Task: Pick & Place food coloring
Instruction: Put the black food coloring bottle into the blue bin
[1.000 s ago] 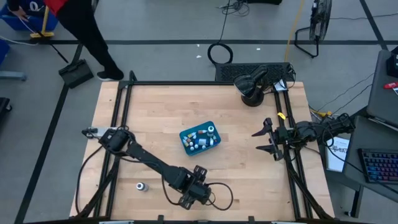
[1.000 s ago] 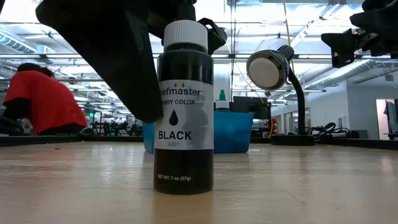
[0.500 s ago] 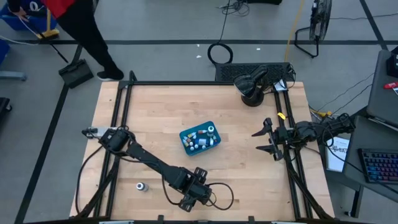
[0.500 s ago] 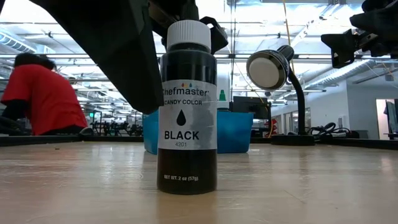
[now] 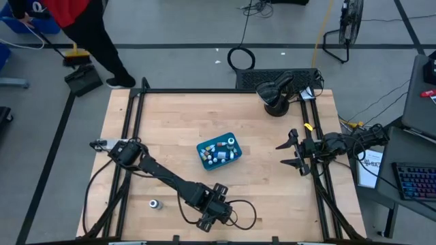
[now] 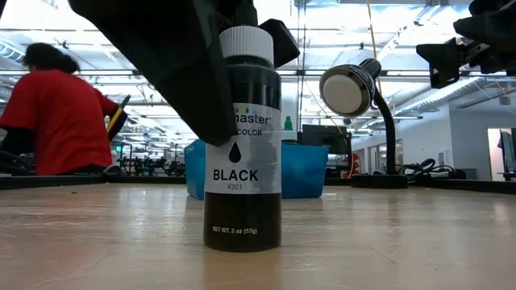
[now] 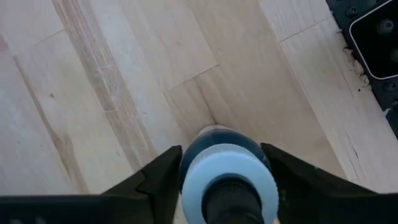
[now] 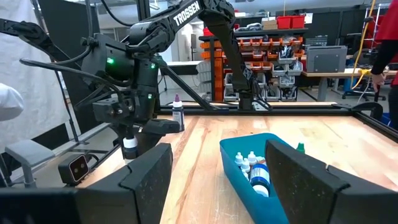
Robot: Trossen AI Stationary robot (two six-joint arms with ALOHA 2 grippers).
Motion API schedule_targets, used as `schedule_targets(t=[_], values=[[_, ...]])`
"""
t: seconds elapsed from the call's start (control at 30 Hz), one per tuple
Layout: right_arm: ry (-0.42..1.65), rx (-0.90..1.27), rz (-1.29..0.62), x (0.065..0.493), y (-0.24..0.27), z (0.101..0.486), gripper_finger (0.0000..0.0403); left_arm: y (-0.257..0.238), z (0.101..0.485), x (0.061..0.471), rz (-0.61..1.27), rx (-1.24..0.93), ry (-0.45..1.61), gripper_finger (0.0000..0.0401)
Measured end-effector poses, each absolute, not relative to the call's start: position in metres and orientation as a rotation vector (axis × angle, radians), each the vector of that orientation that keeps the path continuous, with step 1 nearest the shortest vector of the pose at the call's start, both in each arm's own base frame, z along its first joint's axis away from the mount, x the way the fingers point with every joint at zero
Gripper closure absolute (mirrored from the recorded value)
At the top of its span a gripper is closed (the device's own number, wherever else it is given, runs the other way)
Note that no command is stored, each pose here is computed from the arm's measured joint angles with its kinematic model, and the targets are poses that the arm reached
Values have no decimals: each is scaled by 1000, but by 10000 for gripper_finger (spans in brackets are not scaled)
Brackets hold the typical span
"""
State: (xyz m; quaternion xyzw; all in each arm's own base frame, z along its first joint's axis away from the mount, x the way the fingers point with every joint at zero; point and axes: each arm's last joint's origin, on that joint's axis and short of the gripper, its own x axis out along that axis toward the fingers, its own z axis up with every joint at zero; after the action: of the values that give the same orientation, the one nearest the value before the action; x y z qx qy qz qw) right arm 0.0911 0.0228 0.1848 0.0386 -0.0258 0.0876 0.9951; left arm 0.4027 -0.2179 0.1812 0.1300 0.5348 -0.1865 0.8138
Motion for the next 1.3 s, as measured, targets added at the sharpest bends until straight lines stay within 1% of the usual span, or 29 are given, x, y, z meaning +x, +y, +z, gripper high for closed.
schedule_targets(t=[0.17,0.27,0.33,0.43,0.53,0.67,0.77,0.83,0.9,1.0,1.07,1.17,1.3], values=[[-52,77,175,91,23,185,156,-217,182,403,-364,301,1133,257],[-52,77,175,91,23,185,158,-212,190,398,-315,357,1146,263],[-51,77,175,91,23,185,159,-207,209,393,-266,395,1146,263],[-51,77,175,91,23,185,160,-195,253,380,-193,428,1104,263],[-51,77,175,91,23,185,158,-173,299,357,-100,452,1060,263],[-52,77,175,91,23,185,156,-126,352,327,99,394,953,263],[-51,77,175,91,23,185,158,-82,367,310,225,294,926,263],[-51,77,175,91,23,185,160,-55,361,306,270,213,947,263],[-51,77,175,91,23,185,160,-33,346,308,280,143,972,263],[-51,77,175,91,23,185,158,-12,308,316,201,42,1009,263],[-51,78,175,91,23,185,157,-5,278,323,147,-4,1044,263],[-51,77,175,91,23,185,156,0,244,327,126,-32,1104,263],[-58,79,175,91,23,185,159,-1,215,330,133,-47,1185,263]])
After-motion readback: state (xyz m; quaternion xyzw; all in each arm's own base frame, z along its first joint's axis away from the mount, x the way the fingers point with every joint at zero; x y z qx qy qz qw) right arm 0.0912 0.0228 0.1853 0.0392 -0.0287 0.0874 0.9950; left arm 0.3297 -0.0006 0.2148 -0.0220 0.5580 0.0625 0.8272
